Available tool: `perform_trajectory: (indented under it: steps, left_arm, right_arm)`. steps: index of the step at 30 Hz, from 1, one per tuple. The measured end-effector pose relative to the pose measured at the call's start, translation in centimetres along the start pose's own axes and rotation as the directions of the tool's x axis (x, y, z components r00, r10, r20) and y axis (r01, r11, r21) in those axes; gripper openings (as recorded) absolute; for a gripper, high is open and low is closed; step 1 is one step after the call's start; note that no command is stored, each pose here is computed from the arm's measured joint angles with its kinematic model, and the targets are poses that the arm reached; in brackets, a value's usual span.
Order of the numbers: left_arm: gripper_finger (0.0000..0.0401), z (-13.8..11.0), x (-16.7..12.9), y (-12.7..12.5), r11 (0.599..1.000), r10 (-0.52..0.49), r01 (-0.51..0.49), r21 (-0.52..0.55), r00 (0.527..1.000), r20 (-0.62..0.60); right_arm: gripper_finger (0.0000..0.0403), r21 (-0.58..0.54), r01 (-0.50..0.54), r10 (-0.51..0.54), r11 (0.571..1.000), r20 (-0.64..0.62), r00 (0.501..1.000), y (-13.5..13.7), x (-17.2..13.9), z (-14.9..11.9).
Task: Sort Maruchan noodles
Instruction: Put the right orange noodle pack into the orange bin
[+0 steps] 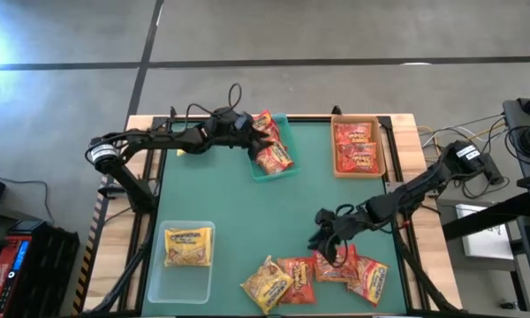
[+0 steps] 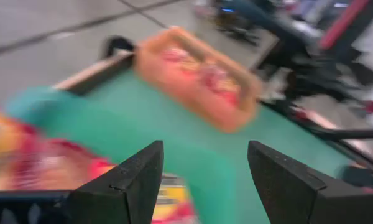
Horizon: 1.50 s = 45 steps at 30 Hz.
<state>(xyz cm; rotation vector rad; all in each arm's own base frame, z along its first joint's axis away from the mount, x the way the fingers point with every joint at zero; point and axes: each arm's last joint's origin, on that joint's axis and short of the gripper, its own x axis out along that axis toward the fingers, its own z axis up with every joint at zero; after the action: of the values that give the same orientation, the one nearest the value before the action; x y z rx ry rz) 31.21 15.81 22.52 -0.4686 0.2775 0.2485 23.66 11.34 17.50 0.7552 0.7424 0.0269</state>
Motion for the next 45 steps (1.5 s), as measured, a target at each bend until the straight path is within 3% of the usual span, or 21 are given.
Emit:
perform_trajectory:
  steps: [5,15,19,25,30,35,41,45]
  left_arm:
    - [0.0217,-0.5,0.4,-1.7,0.997,-0.074,0.075,0.009,0.997,-0.03]
    - [0.0217,-0.9,0.7,-2.9,0.994,-0.105,0.106,0.029,0.994,-0.04]
    - [0.0217,-1.1,0.7,-3.2,0.993,-0.111,0.112,0.031,0.993,-0.044]
    - [0.0217,-1.2,0.8,-3.5,0.992,-0.12,0.122,0.034,0.992,-0.048]
    - [0.0217,-1.3,0.9,-4.0,0.99,-0.133,0.135,0.039,0.99,-0.047]
    - [0.0217,-1.5,1.0,-4.5,0.988,-0.148,0.15,0.044,0.987,-0.055]
    - [0.0217,-2.2,1.1,-6.1,0.98,-0.187,0.191,0.048,0.979,-0.078]
    - [0.0217,-3.0,1.3,-7.6,0.972,-0.224,0.23,0.048,0.969,-0.105]
  right_arm:
    - [0.0139,0.128,-0.037,0.056,0.991,-0.148,0.987,0.9,0.5,-2.4]
    - [0.0139,0.265,-0.059,0.138,0.962,-0.29,0.947,4.3,0.0,-5.7]
    - [0.0139,0.311,0.123,0.016,0.943,-0.409,0.912,4.5,-0.5,-6.9]
    - [0.0139,0.263,0.409,-0.246,0.874,-0.486,0.839,3.3,-1.1,-7.3]
    - [0.0139,0.193,0.503,-0.385,0.842,-0.438,0.813,2.0,-1.0,-6.8]
    - [0.0139,0.088,0.511,-0.466,0.855,-0.3,0.832,1.0,-0.6,-5.2]
    - [0.0139,-0.021,0.55,-0.547,0.835,-0.134,0.826,-0.2,-0.2,-2.9]
    - [0.0139,-0.064,0.561,-0.564,0.826,-0.105,0.819,-0.8,0.0,-1.9]
